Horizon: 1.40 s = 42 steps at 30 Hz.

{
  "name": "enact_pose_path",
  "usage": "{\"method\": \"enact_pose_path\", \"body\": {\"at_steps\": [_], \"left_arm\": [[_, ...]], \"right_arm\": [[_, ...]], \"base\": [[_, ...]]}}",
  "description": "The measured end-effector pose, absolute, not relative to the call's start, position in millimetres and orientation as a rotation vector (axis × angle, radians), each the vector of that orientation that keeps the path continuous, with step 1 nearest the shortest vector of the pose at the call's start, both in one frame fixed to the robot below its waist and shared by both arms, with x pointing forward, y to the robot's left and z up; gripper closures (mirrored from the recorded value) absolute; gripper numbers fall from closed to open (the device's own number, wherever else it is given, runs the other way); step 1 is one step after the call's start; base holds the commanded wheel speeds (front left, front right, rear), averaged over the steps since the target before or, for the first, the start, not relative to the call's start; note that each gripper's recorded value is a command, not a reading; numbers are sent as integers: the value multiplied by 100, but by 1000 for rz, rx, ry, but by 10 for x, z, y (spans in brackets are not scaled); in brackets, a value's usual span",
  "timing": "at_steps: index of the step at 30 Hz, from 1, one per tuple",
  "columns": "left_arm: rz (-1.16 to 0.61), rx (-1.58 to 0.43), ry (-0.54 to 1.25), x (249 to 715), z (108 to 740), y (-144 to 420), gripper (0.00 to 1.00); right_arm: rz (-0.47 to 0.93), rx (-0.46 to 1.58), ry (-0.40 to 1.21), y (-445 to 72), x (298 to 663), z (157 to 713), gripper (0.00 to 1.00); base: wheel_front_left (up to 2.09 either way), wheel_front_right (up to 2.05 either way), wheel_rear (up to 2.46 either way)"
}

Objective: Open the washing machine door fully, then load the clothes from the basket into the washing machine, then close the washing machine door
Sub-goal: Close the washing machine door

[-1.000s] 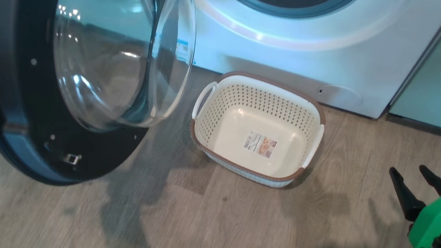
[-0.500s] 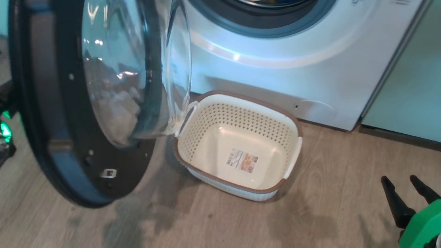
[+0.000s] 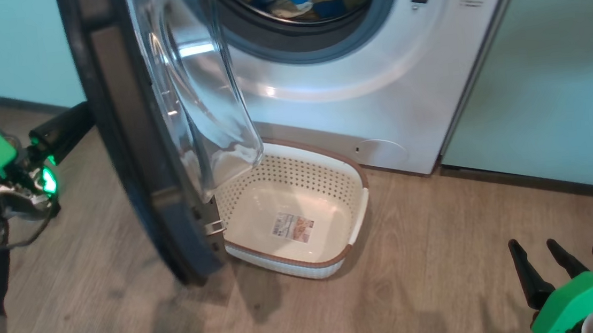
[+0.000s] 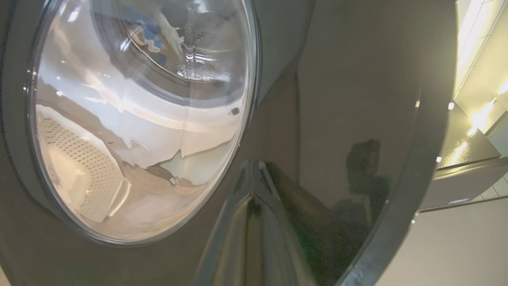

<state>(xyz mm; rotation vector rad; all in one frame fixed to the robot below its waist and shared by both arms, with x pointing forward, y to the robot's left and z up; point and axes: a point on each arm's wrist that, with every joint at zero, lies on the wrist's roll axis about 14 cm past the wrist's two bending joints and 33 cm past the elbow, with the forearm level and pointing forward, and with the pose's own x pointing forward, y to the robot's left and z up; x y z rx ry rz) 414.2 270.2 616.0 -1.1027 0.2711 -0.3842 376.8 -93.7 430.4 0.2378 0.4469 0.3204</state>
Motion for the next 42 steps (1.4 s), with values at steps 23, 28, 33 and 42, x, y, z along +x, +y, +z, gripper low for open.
{"method": "enact_pose_path", "body": {"at_steps": [23,28,33,42], "left_arm": [[-555,-1161,355,4710,5982,1823,100],[-585,-1161,340,4855,6029,1684,100],[-600,-1176,346,4930,5990,1569,100],[-597,-1197,345,4997,5950,1507,100]], "right_arm": [[156,268,443,-1437,3670,4215,0],[140,280,434,-1479,3689,4220,0],[122,282,446,-1530,3658,4176,0],[112,290,424,-1560,3732,4208,0]], "base": [[0,0,0],[0,0,0],[0,0,0],[0,0,0]]}}
